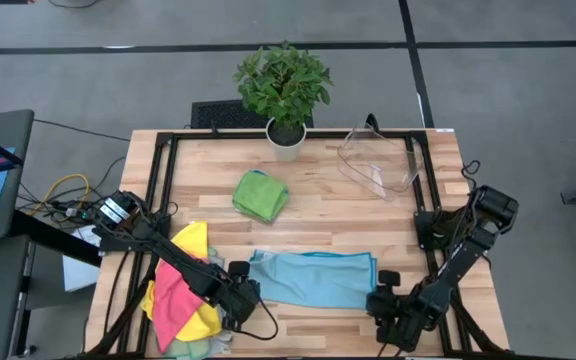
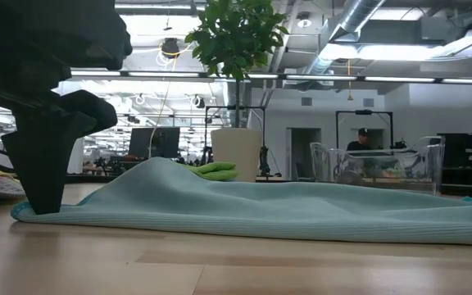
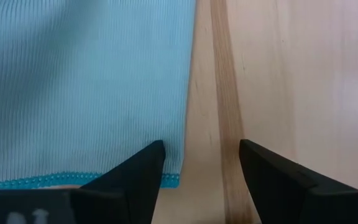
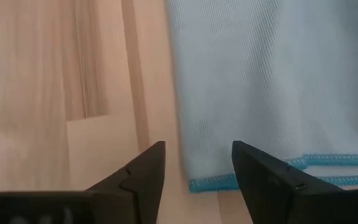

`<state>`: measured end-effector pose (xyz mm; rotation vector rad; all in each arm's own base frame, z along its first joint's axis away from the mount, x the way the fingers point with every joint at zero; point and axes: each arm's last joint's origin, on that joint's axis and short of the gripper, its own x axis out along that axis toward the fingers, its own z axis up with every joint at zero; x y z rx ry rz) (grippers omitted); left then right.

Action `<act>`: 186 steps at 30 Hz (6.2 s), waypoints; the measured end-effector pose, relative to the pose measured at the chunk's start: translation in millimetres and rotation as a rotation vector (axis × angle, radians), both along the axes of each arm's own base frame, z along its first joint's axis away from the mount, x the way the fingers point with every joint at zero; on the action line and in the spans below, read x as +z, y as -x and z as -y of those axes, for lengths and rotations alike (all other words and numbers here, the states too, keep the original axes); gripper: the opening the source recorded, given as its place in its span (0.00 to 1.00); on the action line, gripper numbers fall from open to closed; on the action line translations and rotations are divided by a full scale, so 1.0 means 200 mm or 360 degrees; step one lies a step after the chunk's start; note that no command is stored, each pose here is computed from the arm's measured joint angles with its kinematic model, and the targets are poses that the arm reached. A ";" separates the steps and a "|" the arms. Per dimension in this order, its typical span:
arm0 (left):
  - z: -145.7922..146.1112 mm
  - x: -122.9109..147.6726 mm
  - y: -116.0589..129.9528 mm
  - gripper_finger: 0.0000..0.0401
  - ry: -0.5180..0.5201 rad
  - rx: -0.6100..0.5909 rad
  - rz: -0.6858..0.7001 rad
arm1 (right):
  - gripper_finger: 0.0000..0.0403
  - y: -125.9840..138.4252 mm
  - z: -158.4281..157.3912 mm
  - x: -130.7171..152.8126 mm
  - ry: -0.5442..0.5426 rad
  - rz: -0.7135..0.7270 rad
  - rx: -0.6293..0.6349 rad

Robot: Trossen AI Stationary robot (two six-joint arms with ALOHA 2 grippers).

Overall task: Fold microfiber towels
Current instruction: Fold the light blue microfiber towel

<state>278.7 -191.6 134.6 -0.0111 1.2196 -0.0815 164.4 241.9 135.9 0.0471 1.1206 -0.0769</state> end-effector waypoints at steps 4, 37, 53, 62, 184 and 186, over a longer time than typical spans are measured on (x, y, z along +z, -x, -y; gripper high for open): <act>0.00 0.00 0.00 0.47 -0.0001 0.0025 -0.0001 | 0.52 0.02 0.00 -0.02 -0.0012 -0.0008 0.0030; -0.09 0.30 -0.06 0.00 0.0060 0.0212 -0.0159 | 0.03 0.01 0.12 0.23 -0.0040 -0.0036 -0.0133; -0.72 0.79 0.00 0.00 -0.0584 0.0287 -0.0136 | 0.03 0.19 0.71 0.68 0.0356 0.0281 -0.0646; -0.97 0.87 0.04 0.00 -0.0596 0.0393 -0.0112 | 0.03 0.14 0.82 0.70 0.0502 0.0270 -0.0687; 0.03 0.36 0.00 0.42 0.0026 0.1077 0.0379 | 0.50 -0.94 0.60 0.09 0.0043 0.0267 0.0267; 0.01 0.34 0.00 0.42 0.0005 0.1108 0.0412 | 0.50 -0.94 0.62 0.07 0.0041 0.0266 0.0269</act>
